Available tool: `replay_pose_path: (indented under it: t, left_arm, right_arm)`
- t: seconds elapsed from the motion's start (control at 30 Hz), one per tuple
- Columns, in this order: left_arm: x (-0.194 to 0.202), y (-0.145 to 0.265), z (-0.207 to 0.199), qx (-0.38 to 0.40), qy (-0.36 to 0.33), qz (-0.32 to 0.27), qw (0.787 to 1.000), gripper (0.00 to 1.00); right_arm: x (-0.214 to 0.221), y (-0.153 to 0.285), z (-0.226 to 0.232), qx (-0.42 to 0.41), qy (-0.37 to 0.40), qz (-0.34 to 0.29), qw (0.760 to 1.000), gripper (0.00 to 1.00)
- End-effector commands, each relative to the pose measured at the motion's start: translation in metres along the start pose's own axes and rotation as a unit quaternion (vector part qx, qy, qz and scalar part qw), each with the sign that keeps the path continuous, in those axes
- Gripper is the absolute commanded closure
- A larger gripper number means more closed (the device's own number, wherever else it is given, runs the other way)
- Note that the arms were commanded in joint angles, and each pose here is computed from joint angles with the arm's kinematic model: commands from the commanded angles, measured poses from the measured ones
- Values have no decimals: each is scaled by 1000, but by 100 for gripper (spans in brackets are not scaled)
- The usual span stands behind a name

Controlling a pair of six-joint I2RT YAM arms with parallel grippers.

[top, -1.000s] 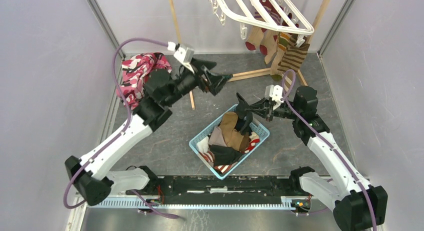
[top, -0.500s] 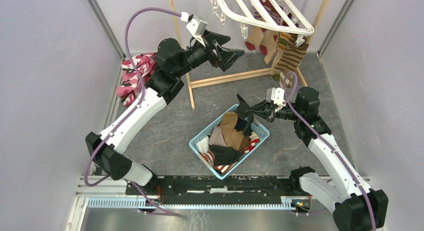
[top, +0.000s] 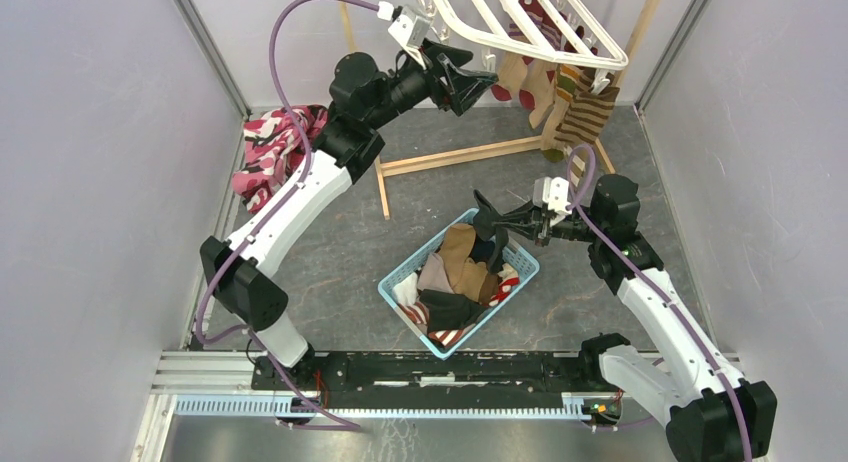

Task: Clip the socks to the hanger
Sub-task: Open the clamp at the hanger.

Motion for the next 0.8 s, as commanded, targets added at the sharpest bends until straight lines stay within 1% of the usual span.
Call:
replay_pose_path:
  t: [0.0,0.23,0.43,0.7,0.77]
  left_arm:
    - [-26,-9,0,17,-42,-44,998,20]
    - [-29,-15,0,30,-41,-57,997,26]
    - [-32,-16,-2,41,-42,-65,996,30]
    - [-30,-20,-1,48,-32,-67,996,34]
    - [-29,-20,-2,48,-30,-67,996,36]
  right_arm:
    - [-6,2,1,-7,18,-8,1000,100]
    - [-6,2,1,-9,19,-8,1000,100]
    - [-6,2,1,-12,19,-7,1000,100]
    - [-7,2,1,-12,23,-8,1000,100]
    - [-7,2,1,-11,23,-8,1000,100]
Point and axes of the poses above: each gripper's point midway between its finger pads, its own y axis back along the fingers, its own z axis along the line the jaws close on, x = y × z, the point moved 9 cm from there along y, back along the fingers, and after that the axes turned 5 degrees about -y, right-handed, at the moved point
